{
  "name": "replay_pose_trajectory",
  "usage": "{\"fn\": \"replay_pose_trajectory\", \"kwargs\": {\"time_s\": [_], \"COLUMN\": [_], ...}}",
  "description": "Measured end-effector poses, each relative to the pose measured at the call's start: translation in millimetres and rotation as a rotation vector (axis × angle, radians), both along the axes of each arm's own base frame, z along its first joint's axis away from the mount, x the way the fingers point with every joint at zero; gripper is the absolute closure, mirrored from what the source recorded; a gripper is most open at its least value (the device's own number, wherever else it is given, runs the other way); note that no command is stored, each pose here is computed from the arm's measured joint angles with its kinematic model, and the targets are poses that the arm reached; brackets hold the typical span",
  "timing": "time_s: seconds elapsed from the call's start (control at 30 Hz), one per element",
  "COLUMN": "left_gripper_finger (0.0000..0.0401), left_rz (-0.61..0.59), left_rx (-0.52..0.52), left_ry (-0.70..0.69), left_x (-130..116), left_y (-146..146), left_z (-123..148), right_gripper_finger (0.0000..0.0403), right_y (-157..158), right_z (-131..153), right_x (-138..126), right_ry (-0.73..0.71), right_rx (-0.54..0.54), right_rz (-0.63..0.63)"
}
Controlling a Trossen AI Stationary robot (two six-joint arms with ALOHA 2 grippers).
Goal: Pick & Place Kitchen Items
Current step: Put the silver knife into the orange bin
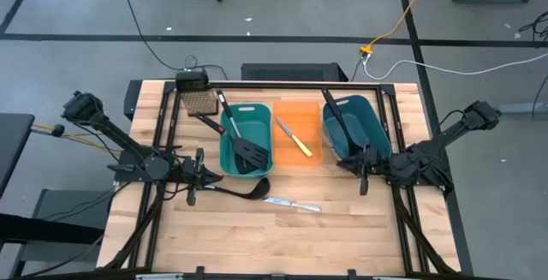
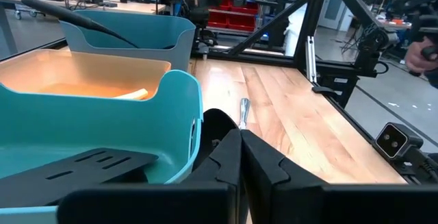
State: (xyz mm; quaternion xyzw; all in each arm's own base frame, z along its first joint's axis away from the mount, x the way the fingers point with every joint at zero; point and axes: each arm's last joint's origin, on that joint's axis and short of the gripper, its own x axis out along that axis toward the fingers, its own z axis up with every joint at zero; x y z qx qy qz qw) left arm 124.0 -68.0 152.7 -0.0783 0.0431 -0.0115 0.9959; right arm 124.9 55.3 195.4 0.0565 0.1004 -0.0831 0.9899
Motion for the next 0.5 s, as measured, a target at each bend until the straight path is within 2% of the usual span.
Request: {"fn": "replay_pose_trajectory", "kwargs": {"time_s": [0.1,0.23,0.4,0.5], "left_gripper_finger": [0.0386,0.0385,0.0385,0.0385], "left_rz": [0.0,0.0,0.001,0.001], "left_rx": [0.0,0.0,0.0,-0.002], "left_ry": [0.0,0.0,0.0,-0.003], "left_x": [0,0,0,0], "left_y": [0,0,0,0], "left_z": [0,0,0,0], "right_gripper_finger": [0.0374,0.0374,0.0374,0.0374], "right_y": [-3,-6,-13,-19], "right_z": [-9,-6,19,36], "right_x": [-4,-4,4,12], "right_ry": [-0.017,-0.053,-0.081,-0.02], "right_rx": [0.022,0.037,0.03,0.044], "right_rz": [-0.014,-0.072,-0.15,-0.164]}}
